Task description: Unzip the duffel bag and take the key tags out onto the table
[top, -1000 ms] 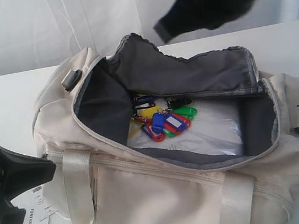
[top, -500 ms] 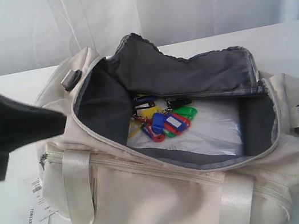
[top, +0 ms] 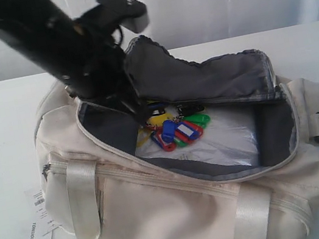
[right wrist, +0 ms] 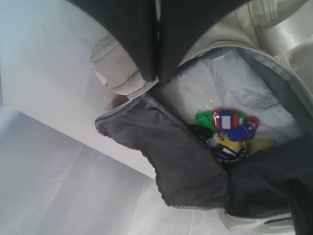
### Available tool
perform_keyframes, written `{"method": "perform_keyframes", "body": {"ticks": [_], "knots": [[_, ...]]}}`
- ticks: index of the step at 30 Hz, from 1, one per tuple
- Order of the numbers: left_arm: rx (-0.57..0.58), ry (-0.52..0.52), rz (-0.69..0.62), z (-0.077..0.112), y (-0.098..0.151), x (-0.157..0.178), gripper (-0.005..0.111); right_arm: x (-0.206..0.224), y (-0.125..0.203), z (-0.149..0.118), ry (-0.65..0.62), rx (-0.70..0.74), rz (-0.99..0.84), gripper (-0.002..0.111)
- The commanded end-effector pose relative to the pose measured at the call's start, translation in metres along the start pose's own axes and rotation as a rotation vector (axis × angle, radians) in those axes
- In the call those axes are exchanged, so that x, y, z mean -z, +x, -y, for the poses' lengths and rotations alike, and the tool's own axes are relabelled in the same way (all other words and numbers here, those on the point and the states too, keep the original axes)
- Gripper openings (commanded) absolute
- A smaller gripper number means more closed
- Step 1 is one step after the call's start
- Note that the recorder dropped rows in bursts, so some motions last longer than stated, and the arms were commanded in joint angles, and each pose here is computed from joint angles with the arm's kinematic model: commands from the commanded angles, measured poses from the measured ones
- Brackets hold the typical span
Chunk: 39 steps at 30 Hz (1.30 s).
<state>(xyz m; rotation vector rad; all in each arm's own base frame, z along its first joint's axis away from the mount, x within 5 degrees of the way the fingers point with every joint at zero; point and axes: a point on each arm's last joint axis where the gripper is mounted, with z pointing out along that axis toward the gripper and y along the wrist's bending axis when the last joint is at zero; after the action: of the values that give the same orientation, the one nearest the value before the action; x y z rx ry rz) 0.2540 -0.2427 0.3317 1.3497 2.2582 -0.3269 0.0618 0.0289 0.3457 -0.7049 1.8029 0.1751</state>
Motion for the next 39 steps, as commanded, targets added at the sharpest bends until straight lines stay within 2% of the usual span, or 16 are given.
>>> {"method": "perform_keyframes", "body": {"ticks": [1,6,8,11,16,19,29,33,39], "knots": [[-0.028,-0.005,-0.06,-0.003,-0.027,-0.042,0.0,-0.005,0.003,-0.002,0.001,-0.01,0.037,0.0],[-0.096,-0.041,-0.07,-0.014,-0.04,-0.08,0.0,-0.005,0.003,-0.002,-0.001,-0.013,0.041,0.0],[-0.136,-0.05,-0.058,-0.016,-0.043,-0.09,0.004,-0.005,0.001,-0.002,-0.002,-0.011,0.059,0.0],[-0.146,-0.055,-0.034,-0.018,-0.045,-0.104,0.025,-0.005,0.0,-0.003,-0.003,-0.011,0.07,0.0],[-0.141,-0.047,-0.058,-0.019,-0.041,-0.12,0.074,-0.005,0.001,-0.003,-0.003,-0.011,0.066,0.0],[-0.115,-0.042,-0.073,-0.019,-0.039,-0.127,0.085,-0.005,0.001,-0.003,-0.004,-0.012,0.067,0.0],[-0.062,0.005,-0.174,-0.018,-0.024,-0.163,0.073,-0.005,0.001,-0.003,-0.004,-0.015,0.06,0.0],[-0.057,0.033,-0.24,-0.016,-0.017,-0.166,0.053,-0.005,0.001,-0.003,-0.004,-0.026,0.06,0.0],[-0.055,0.064,-0.318,-0.013,-0.011,-0.162,0.016,-0.005,0.001,-0.003,-0.004,-0.026,0.06,0.0]]}}
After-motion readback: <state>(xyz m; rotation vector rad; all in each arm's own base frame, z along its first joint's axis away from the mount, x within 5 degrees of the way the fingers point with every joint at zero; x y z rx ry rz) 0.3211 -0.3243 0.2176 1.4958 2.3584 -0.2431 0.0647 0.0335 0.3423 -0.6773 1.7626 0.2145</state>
